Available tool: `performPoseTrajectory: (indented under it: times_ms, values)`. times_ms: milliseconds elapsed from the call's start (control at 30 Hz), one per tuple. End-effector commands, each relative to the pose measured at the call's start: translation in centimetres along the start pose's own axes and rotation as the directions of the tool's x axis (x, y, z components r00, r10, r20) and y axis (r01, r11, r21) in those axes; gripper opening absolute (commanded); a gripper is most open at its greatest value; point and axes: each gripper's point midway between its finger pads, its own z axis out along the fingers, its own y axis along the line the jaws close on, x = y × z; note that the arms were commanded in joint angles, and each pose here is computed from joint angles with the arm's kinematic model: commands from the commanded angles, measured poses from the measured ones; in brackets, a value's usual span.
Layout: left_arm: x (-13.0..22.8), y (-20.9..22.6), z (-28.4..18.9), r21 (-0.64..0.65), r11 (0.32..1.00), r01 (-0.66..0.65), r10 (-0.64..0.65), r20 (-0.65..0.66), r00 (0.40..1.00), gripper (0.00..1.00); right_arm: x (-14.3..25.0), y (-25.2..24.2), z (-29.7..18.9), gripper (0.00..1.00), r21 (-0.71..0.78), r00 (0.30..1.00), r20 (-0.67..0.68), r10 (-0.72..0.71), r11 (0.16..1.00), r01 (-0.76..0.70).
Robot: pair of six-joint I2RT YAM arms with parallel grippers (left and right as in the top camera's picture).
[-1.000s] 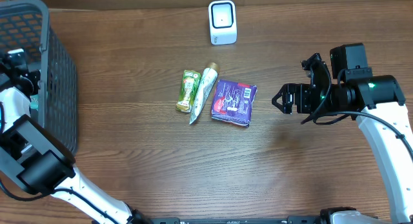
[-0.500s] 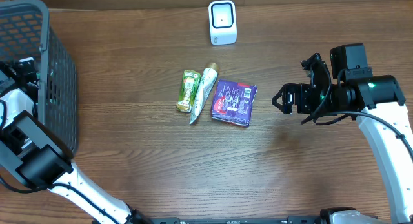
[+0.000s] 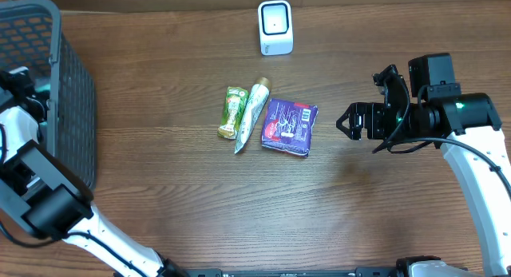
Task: Scan the item barcode
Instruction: 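Grasp the teal wipes packet in the basket with the left gripper, then place the teal wipes packet left of the green carton and release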
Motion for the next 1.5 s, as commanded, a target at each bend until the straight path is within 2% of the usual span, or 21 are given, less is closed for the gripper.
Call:
performPoseTrajectory:
  times_ms: [0,33,67,233,300,400,500,567,600,700,800,900,1067,1167,1200,1233,1300,1333,1367,1467]
  values:
    - [-10.9,0.2,-12.4,-0.056,0.991,0.119,-0.096,0.314,0.945,0.04,-0.5,0.5,-0.3,1.00,-0.003,1.000,0.020,-0.020,1.000,0.020]
    - [-12.5,-0.3,-15.0,-0.049,0.992,0.120,-0.094,0.368,0.925,0.04,-0.6,0.5,-0.3,1.00,-0.003,1.000,0.021,-0.021,1.000,0.021]
    - [-15.4,-1.6,-20.8,-0.036,0.994,0.102,-0.072,0.477,0.876,0.04,-0.6,0.5,-0.3,1.00,-0.003,1.000,0.021,-0.021,1.000,0.021]
    - [-18.0,-5.6,-33.1,-0.004,0.999,0.047,-0.033,0.652,0.758,0.04,-0.6,0.5,-0.3,1.00,-0.003,1.000,0.021,-0.021,1.000,0.021]
    - [-17.6,-7.7,-35.8,0.030,1.000,0.008,-0.026,0.667,0.744,0.04,-0.7,0.5,-0.3,1.00,-0.003,0.999,0.027,-0.024,1.000,0.024]
    - [-15.1,-12.0,-37.2,0.113,0.991,-0.078,-0.008,0.614,0.790,0.04,-1.0,0.6,-0.4,1.00,-0.004,0.999,0.038,-0.029,1.000,0.030]
    - [-11.8,-16.7,-35.8,0.207,0.968,-0.140,0.020,0.496,0.868,0.04,-1.1,0.6,-0.4,1.00,-0.005,0.999,0.042,-0.031,0.999,0.032]
    - [-9.1,-20.0,-33.7,0.298,0.951,-0.088,-0.030,0.370,0.929,0.04,-1.1,0.6,-0.4,1.00,-0.005,0.999,0.042,-0.031,0.999,0.031]
    - [-6.4,-23.4,-31.0,0.377,0.926,-0.002,-0.091,0.228,0.969,0.04,-1.2,0.6,-0.4,1.00,-0.005,0.998,0.045,-0.033,0.999,0.033]
    - [-2.2,-28.5,-26.6,0.412,0.910,-0.052,0.010,0.105,0.994,0.04,-1.1,0.6,-0.4,1.00,-0.005,0.999,0.044,-0.032,0.999,0.033]
    - [3.6,-31.6,-21.6,0.379,0.915,-0.137,0.160,-0.028,0.987,0.04,-1.1,0.6,-0.4,1.00,-0.005,0.999,0.041,-0.031,0.999,0.031]
    - [8.6,-33.0,-17.0,0.339,0.922,-0.188,0.249,-0.146,0.957,0.04,-1.1,0.6,-0.4,1.00,-0.004,0.998,0.041,-0.039,0.999,0.039]
    - [15.3,-36.4,-12.1,0.410,0.869,-0.277,0.401,-0.256,0.880,0.04,-1.0,0.6,-0.4,1.00,-0.003,0.998,0.038,-0.053,0.999,0.054]
    - [17.6,-37.0,-11.1,0.417,0.861,-0.292,0.435,-0.305,0.847,0.06,-0.9,0.5,-0.3,1.00,-0.003,0.998,0.034,-0.054,0.999,0.054]
    - [18.1,-37.1,-11.0,0.418,0.859,-0.297,0.444,-0.316,0.839,0.13,-0.9,0.5,-0.3,1.00,-0.003,0.998,0.034,-0.054,0.999,0.054]
    - [18.6,-37.2,-10.9,0.419,0.857,-0.301,0.451,-0.326,0.831,0.26,-0.9,0.5,-0.3,1.00,-0.003,0.998,0.034,-0.054,0.999,0.054]
    - [19.2,-37.3,-11.1,0.428,0.852,-0.300,0.460,-0.342,0.819,0.56,-0.9,0.5,-0.3,1.00,-0.003,0.998,0.035,-0.054,0.999,0.054]
    - [19.5,-37.4,-11.3,0.434,0.852,-0.294,0.461,-0.352,0.815,0.77,-0.9,0.5,-0.3,1.00,-0.003,0.998,0.035,-0.054,0.999,0.055]
    - [19.6,-37.4,-11.5,0.430,0.858,-0.280,0.449,-0.365,0.816,0.87,-0.9,0.5,-0.3,1.00,-0.003,0.998,0.035,-0.054,0.999,0.055]
    - [19.7,-37.0,-12.3,0.411,0.880,-0.237,0.408,-0.399,0.821,0.90,-0.9,0.5,-0.3,1.00,-0.003,0.998,0.035,-0.054,0.999,0.054]
